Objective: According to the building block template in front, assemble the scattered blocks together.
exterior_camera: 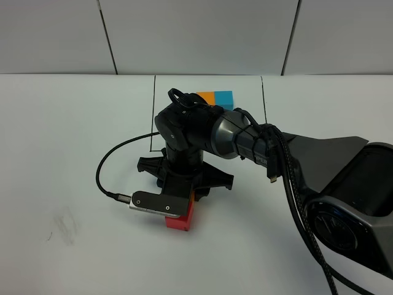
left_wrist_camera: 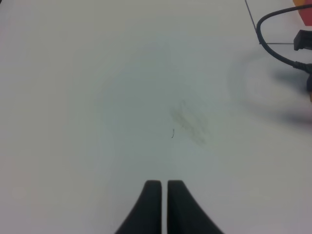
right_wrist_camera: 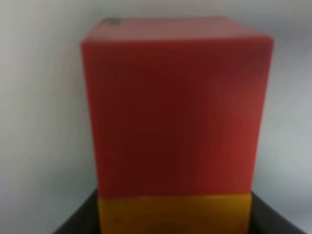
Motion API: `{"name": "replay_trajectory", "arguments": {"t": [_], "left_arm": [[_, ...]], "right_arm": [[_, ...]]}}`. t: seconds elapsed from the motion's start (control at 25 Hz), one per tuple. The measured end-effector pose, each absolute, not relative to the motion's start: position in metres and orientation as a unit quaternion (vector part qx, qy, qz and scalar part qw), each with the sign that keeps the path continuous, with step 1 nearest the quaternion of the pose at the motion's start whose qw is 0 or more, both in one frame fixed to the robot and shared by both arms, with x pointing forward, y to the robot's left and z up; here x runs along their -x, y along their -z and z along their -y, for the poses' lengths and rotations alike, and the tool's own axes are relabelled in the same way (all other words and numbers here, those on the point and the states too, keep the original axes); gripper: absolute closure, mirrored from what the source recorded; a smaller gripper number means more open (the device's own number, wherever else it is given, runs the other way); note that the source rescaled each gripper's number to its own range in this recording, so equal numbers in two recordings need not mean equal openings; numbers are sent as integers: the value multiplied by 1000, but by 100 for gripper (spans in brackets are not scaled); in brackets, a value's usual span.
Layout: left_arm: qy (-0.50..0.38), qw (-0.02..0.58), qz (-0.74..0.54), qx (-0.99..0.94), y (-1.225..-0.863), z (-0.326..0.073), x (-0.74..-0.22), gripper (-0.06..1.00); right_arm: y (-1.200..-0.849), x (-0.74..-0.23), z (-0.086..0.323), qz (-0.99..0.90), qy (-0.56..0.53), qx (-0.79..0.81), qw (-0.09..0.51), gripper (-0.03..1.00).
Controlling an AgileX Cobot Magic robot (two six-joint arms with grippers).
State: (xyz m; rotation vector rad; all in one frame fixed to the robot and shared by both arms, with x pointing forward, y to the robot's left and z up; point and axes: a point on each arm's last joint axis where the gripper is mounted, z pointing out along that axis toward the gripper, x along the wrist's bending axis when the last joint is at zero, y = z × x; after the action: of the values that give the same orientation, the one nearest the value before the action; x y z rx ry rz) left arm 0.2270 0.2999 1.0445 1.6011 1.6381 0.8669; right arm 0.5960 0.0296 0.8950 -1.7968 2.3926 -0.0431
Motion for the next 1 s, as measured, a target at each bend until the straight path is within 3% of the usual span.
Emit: {"name": "replay_trajectory", "arguments": {"t": [1.0], "left_arm": [[-333,339,-629,-615,-1044,-300,-227,94]], "right_arm": [[-895,-593,-32,-805,-8,590,68,47]]}}
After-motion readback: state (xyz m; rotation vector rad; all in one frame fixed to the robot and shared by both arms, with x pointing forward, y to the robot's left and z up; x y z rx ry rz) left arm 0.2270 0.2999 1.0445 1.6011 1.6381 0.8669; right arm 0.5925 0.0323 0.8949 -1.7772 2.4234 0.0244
